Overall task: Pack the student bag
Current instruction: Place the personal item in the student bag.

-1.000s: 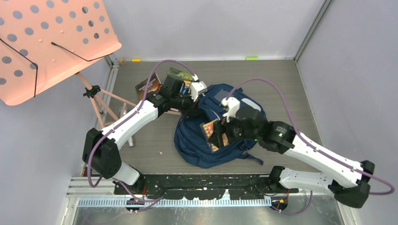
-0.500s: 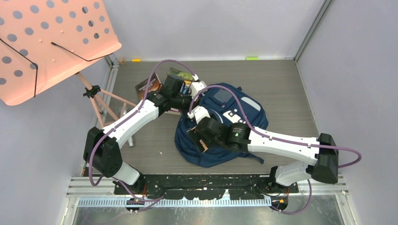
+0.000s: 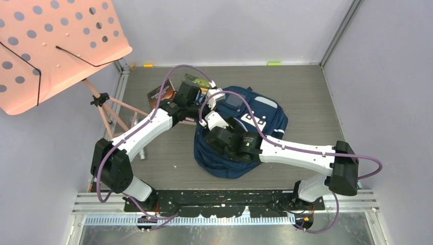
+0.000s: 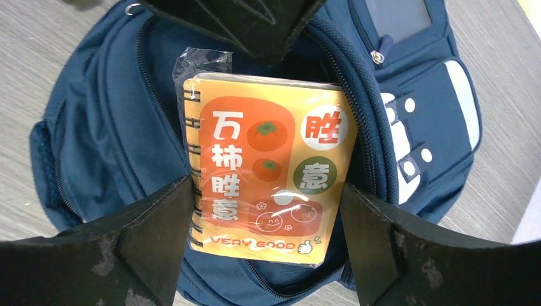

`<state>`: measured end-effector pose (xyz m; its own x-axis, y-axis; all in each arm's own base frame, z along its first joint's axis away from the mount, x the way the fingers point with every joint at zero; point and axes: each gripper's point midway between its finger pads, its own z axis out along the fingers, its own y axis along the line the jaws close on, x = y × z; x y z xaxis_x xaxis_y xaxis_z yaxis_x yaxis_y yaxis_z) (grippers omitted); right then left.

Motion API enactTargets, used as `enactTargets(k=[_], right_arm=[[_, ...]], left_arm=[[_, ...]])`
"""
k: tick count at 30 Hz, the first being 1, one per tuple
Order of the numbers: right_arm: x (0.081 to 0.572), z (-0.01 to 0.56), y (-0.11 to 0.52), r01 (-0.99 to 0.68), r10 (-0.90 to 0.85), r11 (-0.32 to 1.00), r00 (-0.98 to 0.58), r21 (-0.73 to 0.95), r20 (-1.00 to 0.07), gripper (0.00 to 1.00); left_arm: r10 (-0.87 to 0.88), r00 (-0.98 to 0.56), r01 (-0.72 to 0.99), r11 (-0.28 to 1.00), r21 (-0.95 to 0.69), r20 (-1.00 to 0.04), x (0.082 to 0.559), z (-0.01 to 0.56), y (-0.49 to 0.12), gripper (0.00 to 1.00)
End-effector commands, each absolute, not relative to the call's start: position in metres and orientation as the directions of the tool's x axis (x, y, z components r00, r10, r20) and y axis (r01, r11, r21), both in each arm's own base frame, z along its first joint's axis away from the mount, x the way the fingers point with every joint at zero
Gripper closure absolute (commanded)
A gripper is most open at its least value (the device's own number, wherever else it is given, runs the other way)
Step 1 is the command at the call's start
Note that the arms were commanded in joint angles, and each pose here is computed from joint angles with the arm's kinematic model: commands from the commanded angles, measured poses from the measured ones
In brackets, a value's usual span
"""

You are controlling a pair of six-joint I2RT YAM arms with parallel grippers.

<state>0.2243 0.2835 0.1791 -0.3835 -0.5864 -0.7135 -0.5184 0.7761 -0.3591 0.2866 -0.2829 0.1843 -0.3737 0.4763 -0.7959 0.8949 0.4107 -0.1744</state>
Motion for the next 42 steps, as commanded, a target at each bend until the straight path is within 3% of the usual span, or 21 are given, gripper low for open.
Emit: enactTargets(k=[1,5,10,16,42], right_arm=[[0.247,0.188,0.258,-0.394,-0.608,0.787,-0.373,-0.474,-0.701,0.44],[0.254,0.182,0.246,-0.332,-0.622,0.783,-0.369,-0.526,-0.691,0.43],[0.259,0.172,0.242,-0.299,-0.633,0.774,-0.374,-0.558,-0.678,0.19],[0.256,0.164,0.244,-0.313,-0.624,0.781,-0.387,-0.54,-0.678,0.04],[0.223,0.205,0.266,-0.373,-0.477,0.858,-0.331,-0.352,-0.814,0.01]], left_arm=[[0.414,-0.308,0.909,0.394,-0.136,-0.857,0.289,0.222,-0.285,1.0],[0.412,-0.305,0.91,0.393,-0.135,-0.859,0.289,0.224,-0.286,1.0],[0.414,-0.311,0.908,0.395,-0.138,-0.856,0.289,0.222,-0.285,1.0],[0.415,-0.311,0.908,0.395,-0.138,-0.855,0.289,0.222,-0.285,1.0],[0.415,-0.331,0.904,0.396,-0.159,-0.847,0.289,0.219,-0.287,1.0]])
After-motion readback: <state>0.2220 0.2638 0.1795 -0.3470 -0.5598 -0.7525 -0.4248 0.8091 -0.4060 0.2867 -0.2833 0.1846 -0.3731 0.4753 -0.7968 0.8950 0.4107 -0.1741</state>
